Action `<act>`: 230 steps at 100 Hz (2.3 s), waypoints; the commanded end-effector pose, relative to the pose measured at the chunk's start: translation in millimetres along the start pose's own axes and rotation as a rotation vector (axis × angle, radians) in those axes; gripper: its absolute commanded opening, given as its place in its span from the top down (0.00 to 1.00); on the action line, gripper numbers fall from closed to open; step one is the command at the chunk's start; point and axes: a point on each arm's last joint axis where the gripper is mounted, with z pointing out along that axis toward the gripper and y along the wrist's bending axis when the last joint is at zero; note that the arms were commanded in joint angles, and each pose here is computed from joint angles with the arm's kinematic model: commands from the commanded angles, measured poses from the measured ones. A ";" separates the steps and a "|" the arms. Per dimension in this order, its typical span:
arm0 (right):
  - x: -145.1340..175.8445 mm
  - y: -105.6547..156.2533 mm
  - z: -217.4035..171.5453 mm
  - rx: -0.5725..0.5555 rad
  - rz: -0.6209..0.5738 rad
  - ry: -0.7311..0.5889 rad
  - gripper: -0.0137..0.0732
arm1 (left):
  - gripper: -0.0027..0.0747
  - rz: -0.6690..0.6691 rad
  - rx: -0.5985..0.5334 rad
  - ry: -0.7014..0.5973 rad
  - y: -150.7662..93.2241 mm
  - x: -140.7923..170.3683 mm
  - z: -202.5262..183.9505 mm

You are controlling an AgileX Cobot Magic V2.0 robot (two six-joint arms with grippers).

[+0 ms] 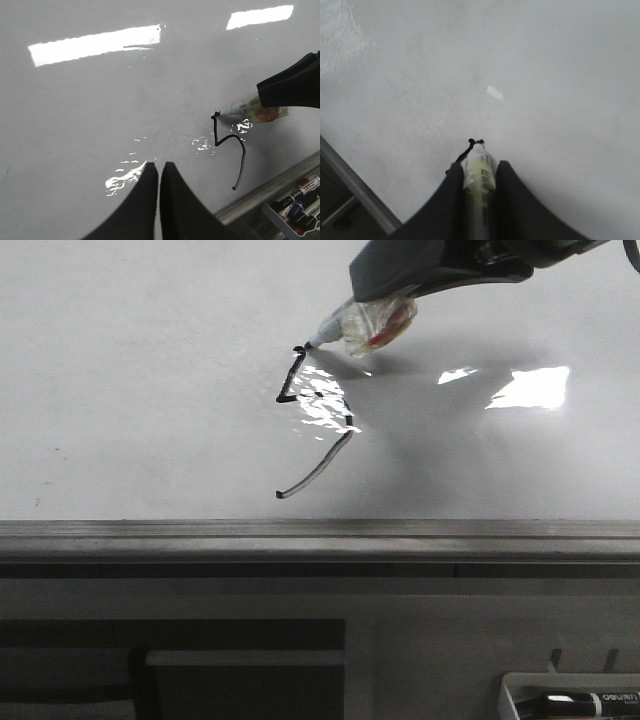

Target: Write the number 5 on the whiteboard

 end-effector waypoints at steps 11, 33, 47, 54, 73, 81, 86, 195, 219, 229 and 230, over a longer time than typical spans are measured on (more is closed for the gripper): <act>-15.7 -2.7 -5.4 0.024 -0.007 -0.067 0.89 | 0.99 -0.030 -0.028 -0.087 2.1 -14.7 -2.6; -18.2 -5.3 -5.7 0.052 0.001 -0.094 0.89 | 0.99 -0.030 -0.028 -0.087 2.1 -14.7 -2.6; -18.7 -5.7 -5.8 0.058 0.001 -0.100 0.89 | 0.99 -0.030 -0.028 -0.087 2.1 -14.7 -2.6; -18.7 -5.7 -5.8 0.058 0.001 -0.100 0.89 | 0.99 -0.030 -0.028 -0.087 2.1 -14.7 -2.6; -18.1 -5.1 -5.7 0.051 0.001 -0.093 0.89 | 0.99 -0.030 -0.028 -0.087 2.1 -14.7 -2.6; -17.7 -7.4 -5.8 0.055 0.005 -0.088 0.89 | 0.99 -0.030 -0.028 -0.087 2.1 -14.7 -2.6; -17.6 -9.8 -6.0 0.061 0.009 -0.086 0.89 | 0.99 -0.030 -0.028 -0.087 2.1 -14.7 -2.6; -21.2 -18.8 -61.4 -0.046 0.053 -0.042 0.89 | 0.99 -0.034 -0.030 -0.093 2.3 -15.2 -2.6; -50.2 15.3 -94.6 -0.242 -0.201 -0.102 0.89 | 0.81 0.152 0.038 -0.046 -5.4 -33.6 -5.5; -45.8 23.4 -91.8 -0.304 -0.328 -0.077 0.89 | 0.58 0.291 0.130 0.043 -12.1 -48.4 -0.8; -45.0 23.8 -90.6 -0.309 -0.337 -0.071 0.89 | 0.56 0.299 0.137 0.049 -12.4 -51.2 0.5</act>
